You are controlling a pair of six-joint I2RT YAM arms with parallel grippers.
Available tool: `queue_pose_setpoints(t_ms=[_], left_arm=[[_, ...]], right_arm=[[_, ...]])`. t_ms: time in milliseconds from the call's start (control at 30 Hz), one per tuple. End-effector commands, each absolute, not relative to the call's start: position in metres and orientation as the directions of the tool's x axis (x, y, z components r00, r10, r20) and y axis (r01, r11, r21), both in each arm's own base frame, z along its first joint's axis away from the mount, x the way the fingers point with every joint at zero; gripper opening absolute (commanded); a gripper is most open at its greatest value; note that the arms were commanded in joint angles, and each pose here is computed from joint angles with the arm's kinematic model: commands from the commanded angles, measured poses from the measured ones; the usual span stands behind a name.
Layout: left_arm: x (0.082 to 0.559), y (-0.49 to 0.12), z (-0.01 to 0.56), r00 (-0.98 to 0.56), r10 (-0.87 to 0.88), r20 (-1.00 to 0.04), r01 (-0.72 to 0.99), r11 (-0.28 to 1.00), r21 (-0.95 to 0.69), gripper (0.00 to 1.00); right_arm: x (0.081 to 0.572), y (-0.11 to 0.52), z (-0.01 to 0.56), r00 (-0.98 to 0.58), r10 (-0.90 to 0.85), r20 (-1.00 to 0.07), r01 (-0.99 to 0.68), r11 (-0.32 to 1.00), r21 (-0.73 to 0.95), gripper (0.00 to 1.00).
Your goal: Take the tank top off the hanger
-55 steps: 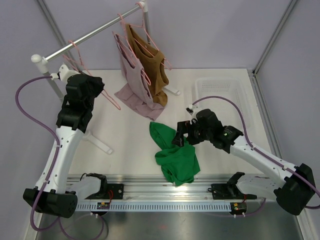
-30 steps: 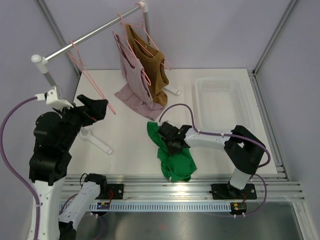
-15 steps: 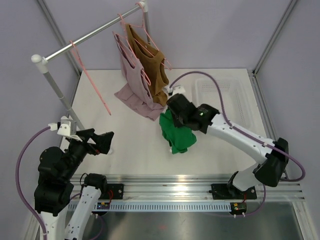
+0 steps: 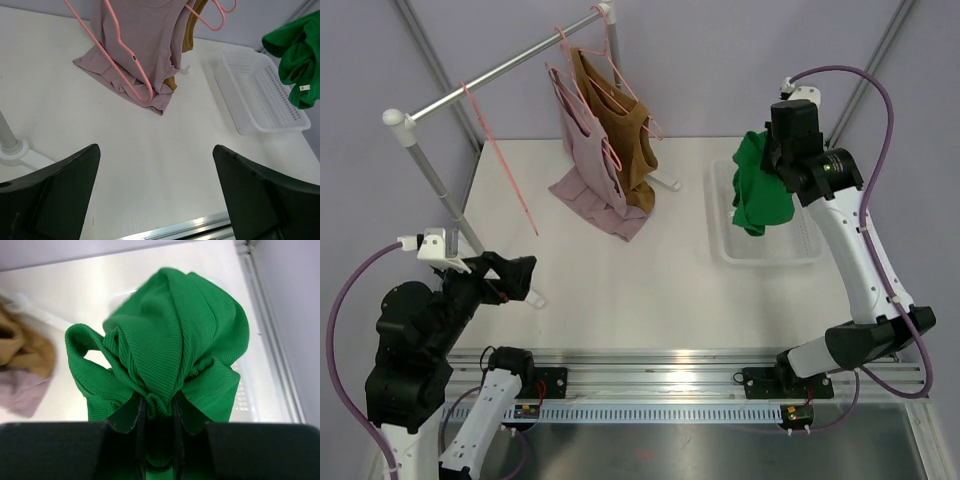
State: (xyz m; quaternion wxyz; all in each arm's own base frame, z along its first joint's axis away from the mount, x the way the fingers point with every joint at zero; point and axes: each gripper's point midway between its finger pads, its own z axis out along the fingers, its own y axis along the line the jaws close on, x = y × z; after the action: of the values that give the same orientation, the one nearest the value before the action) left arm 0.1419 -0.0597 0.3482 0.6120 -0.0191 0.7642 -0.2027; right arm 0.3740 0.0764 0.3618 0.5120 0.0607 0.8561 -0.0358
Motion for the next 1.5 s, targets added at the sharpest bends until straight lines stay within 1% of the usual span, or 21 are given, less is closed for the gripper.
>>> queue_pose_setpoints(t_ms=[0, 167, 200, 267, 300, 333, 500, 567, 600, 667, 700, 733, 767, 800, 833, 967, 1100, 1233, 1267, 1333, 1467], left_arm=[[0.147, -0.059, 0.368, -0.25, -0.308, -0.918, 0.198, 0.912, -0.359, 0.99], [0.15, -0.075, 0.404, -0.258, -0.353, -0.899, 0.266, 0.869, -0.417, 0.99], [0.156, -0.08, 0.413, -0.262, -0.357, -0.896, 0.283, 0.859, -0.426, 0.99], [0.164, -0.083, 0.422, -0.267, -0.361, -0.893, 0.293, 0.853, -0.432, 0.99], [0.164, -0.085, 0.434, -0.253, -0.371, -0.894, 0.307, 0.845, -0.438, 0.99], [0.171, -0.086, 0.439, -0.251, -0.375, -0.892, 0.306, 0.844, -0.441, 0.99], [0.21, -0.092, 0.458, -0.272, -0.396, -0.877, 0.282, 0.839, -0.466, 0.99], [0.219, -0.095, 0.473, -0.249, -0.405, -0.88, 0.291, 0.835, -0.466, 0.99], [0.235, -0.092, 0.472, -0.249, -0.405, -0.88, 0.247, 0.852, -0.462, 0.99], [0.241, -0.1, 0.484, -0.234, -0.392, -0.89, 0.252, 0.86, -0.445, 0.99], [0.263, -0.096, 0.48, -0.228, -0.385, -0.895, 0.177, 0.887, -0.427, 0.99], [0.265, -0.111, 0.479, -0.247, -0.355, -0.902, 0.194, 0.894, -0.405, 0.99], [0.268, -0.113, 0.494, -0.214, -0.351, -0.912, 0.194, 0.9, -0.392, 0.99], [0.28, -0.11, 0.492, -0.201, -0.334, -0.921, 0.133, 0.922, -0.364, 0.99], [0.298, -0.125, 0.477, -0.25, -0.299, -0.921, 0.113, 0.936, -0.335, 0.99], [0.342, -0.142, 0.473, -0.247, -0.277, -0.928, 0.037, 0.955, -0.295, 0.99], [0.383, -0.147, 0.481, -0.182, -0.29, -0.939, -0.059, 0.957, -0.284, 0.99], [0.418, -0.157, 0.476, -0.152, -0.274, -0.95, -0.104, 0.96, -0.26, 0.9], [0.432, -0.161, 0.462, -0.168, -0.256, -0.952, -0.135, 0.963, -0.235, 0.88], [0.445, -0.161, 0.459, -0.153, -0.245, -0.957, -0.166, 0.961, -0.219, 0.87], [0.468, -0.156, 0.446, -0.136, -0.233, -0.963, -0.228, 0.953, -0.199, 0.73]], right_arm=[[0.397, 0.055, 0.316, -0.557, 0.045, -0.829, 0.17, 0.984, -0.06, 0.01], [0.429, 0.036, 0.252, -0.636, 0.044, -0.77, 0.172, 0.981, -0.085, 0.06], [0.437, 0.027, 0.233, -0.66, 0.061, -0.749, 0.194, 0.977, -0.092, 0.21], [0.441, 0.024, 0.21, -0.701, 0.058, -0.711, 0.202, 0.972, -0.12, 0.56], [0.442, 0.024, 0.21, -0.703, 0.063, -0.708, 0.21, 0.97, -0.123, 0.72], [0.443, 0.023, 0.21, -0.703, 0.068, -0.708, 0.218, 0.968, -0.124, 0.99], [0.43, 0.016, 0.258, -0.612, 0.126, -0.781, 0.285, 0.956, -0.068, 0.99], [0.418, 0.024, 0.286, -0.543, 0.173, -0.822, 0.268, 0.963, 0.025, 1.0], [0.413, 0.03, 0.293, -0.522, 0.188, -0.832, 0.245, 0.967, 0.065, 0.99], [0.397, 0.055, 0.312, -0.487, 0.236, -0.841, 0.129, 0.972, 0.197, 1.0], [0.391, 0.064, 0.317, -0.484, 0.25, -0.839, 0.084, 0.967, 0.24, 0.99], [0.383, 0.081, 0.321, -0.497, 0.26, -0.828, 0.001, 0.954, 0.299, 0.99], [0.37, 0.093, 0.326, -0.498, 0.271, -0.824, -0.064, 0.936, 0.346, 0.99], [0.364, 0.099, 0.327, -0.506, 0.278, -0.817, -0.092, 0.924, 0.372, 1.0], [0.355, 0.108, 0.329, -0.518, 0.289, -0.805, -0.128, 0.905, 0.406, 0.99], [0.323, 0.116, 0.334, -0.521, 0.316, -0.793, -0.182, 0.866, 0.465, 0.99], [0.297, 0.122, 0.327, -0.522, 0.335, -0.784, -0.224, 0.833, 0.506, 0.99], [0.275, 0.13, 0.33, -0.533, 0.341, -0.775, -0.273, 0.797, 0.538, 1.0], [0.27, 0.13, 0.331, -0.531, 0.345, -0.774, -0.281, 0.79, 0.545, 1.0], [0.264, 0.133, 0.332, -0.537, 0.345, -0.77, -0.298, 0.776, 0.556, 0.99], [0.252, 0.138, 0.332, -0.547, 0.333, -0.768, -0.333, 0.756, 0.564, 0.99]])
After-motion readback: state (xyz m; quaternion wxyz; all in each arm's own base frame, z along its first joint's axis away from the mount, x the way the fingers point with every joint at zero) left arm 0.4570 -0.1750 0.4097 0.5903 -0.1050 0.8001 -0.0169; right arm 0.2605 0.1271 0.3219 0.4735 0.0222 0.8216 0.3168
